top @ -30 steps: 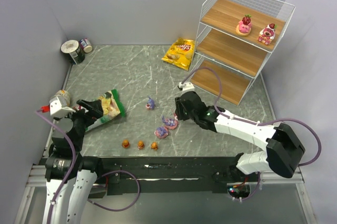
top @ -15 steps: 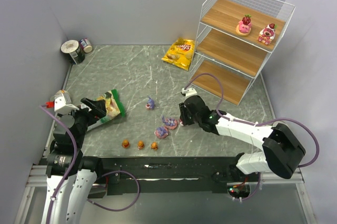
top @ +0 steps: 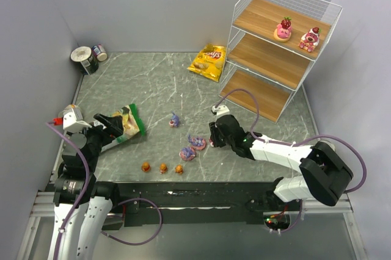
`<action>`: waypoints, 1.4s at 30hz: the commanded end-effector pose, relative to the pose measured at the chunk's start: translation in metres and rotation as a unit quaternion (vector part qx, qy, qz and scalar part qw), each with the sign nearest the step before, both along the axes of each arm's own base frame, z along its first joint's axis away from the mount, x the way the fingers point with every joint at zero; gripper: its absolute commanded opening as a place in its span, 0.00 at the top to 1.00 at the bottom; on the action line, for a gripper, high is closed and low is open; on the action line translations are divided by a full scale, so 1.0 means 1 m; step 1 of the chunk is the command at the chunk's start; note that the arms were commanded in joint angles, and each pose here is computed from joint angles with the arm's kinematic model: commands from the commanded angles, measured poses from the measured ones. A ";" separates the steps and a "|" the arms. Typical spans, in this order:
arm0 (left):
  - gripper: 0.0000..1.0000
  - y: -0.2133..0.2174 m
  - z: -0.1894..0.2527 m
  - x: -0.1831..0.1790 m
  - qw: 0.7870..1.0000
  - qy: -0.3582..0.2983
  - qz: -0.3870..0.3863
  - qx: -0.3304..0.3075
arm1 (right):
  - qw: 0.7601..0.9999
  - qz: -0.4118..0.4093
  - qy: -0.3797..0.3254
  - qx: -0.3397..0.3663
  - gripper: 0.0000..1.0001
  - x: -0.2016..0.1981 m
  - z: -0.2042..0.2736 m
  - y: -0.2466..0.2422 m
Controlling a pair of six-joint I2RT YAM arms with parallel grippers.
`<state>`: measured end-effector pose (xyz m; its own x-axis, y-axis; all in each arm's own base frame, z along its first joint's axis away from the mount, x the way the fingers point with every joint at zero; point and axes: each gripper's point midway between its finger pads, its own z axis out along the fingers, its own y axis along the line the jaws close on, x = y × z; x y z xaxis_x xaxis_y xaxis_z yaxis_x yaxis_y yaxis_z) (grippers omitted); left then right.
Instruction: Place and organize the plastic toys onto the shelf
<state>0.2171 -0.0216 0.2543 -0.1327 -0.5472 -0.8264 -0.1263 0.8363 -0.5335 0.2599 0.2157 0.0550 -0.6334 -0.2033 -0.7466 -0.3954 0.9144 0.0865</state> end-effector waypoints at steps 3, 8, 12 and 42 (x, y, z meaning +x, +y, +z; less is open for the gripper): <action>0.04 -0.002 0.009 0.003 1.000 -0.019 -0.007 0.005 | 0.999 -0.026 -0.030 0.010 0.70 0.012 0.012 -0.004; 0.04 -0.001 0.010 0.002 1.000 -0.021 -0.006 0.005 | 0.999 -0.033 -0.034 0.008 0.47 0.012 0.016 -0.007; 0.04 -0.001 0.010 0.002 1.000 -0.021 -0.006 0.005 | 0.998 -0.039 -0.043 0.010 0.25 0.012 0.024 -0.011; 0.04 0.000 0.014 -0.001 1.000 -0.029 -0.003 0.005 | 0.935 -0.353 -0.001 -0.037 0.12 -0.010 -0.004 -0.024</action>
